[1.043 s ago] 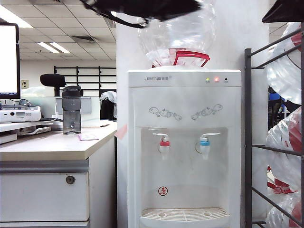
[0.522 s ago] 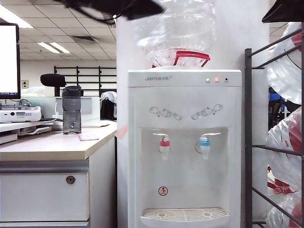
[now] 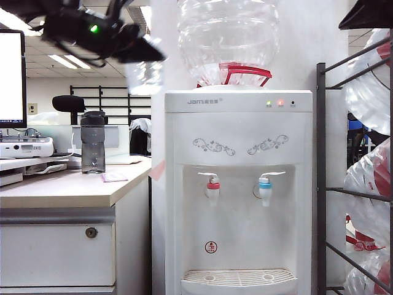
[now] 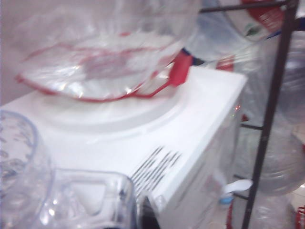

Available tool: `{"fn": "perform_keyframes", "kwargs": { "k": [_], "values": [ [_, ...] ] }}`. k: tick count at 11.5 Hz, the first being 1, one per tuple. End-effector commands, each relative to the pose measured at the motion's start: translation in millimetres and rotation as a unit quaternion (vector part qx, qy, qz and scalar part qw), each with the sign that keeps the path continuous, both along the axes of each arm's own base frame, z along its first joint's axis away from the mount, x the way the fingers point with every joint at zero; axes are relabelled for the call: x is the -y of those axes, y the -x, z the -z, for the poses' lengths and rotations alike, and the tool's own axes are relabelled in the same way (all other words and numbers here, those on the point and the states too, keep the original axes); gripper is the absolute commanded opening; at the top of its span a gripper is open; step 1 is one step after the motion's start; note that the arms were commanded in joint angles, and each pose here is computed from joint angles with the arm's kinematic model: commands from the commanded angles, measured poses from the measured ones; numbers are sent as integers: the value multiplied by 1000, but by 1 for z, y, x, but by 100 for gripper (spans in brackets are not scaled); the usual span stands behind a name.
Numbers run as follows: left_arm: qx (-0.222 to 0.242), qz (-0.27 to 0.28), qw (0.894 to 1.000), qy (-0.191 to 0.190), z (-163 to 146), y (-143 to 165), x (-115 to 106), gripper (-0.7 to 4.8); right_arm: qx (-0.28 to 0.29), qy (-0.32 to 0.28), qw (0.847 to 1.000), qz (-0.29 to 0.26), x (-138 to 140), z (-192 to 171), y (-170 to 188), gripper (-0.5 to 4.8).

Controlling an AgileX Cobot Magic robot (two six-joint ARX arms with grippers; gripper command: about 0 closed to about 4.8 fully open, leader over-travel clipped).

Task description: Pick up the plastic mug from the left desk, go to the cold water outlet of the water dispenser, press the vertical switch to get some water, then put the mug back on the desk.

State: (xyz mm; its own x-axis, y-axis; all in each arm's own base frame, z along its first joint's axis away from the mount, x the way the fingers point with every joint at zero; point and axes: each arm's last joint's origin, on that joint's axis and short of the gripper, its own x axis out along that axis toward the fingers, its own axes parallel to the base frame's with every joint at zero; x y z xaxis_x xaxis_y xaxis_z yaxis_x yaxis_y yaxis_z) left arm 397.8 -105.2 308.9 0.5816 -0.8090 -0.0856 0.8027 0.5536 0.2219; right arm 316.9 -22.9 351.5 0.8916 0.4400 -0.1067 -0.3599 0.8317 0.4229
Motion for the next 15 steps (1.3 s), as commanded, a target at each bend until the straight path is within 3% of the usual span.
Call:
{"fn": "perform_keyframes", "kwargs": {
  "k": [1,3,4,7,15],
  "values": [
    [52,-62,997,-8,5,-3,-33,-6,11,1,1000,-2,0,-5,1,-6],
    [60,-86,995,-7,27,-1,-45,-6,11,1,1000,-3,0,-5,1,-6],
    [36,-105,994,-11,62,3,-54,-6,11,1,1000,-3,0,-5,1,-6],
    [21,-124,992,8,105,-10,-58,-6,10,1,1000,-5,0,-4,1,-6],
    [3,-195,981,10,181,-30,-81,-6,12,2,1000,-16,-2,-4,2,-7]
  ]
}}
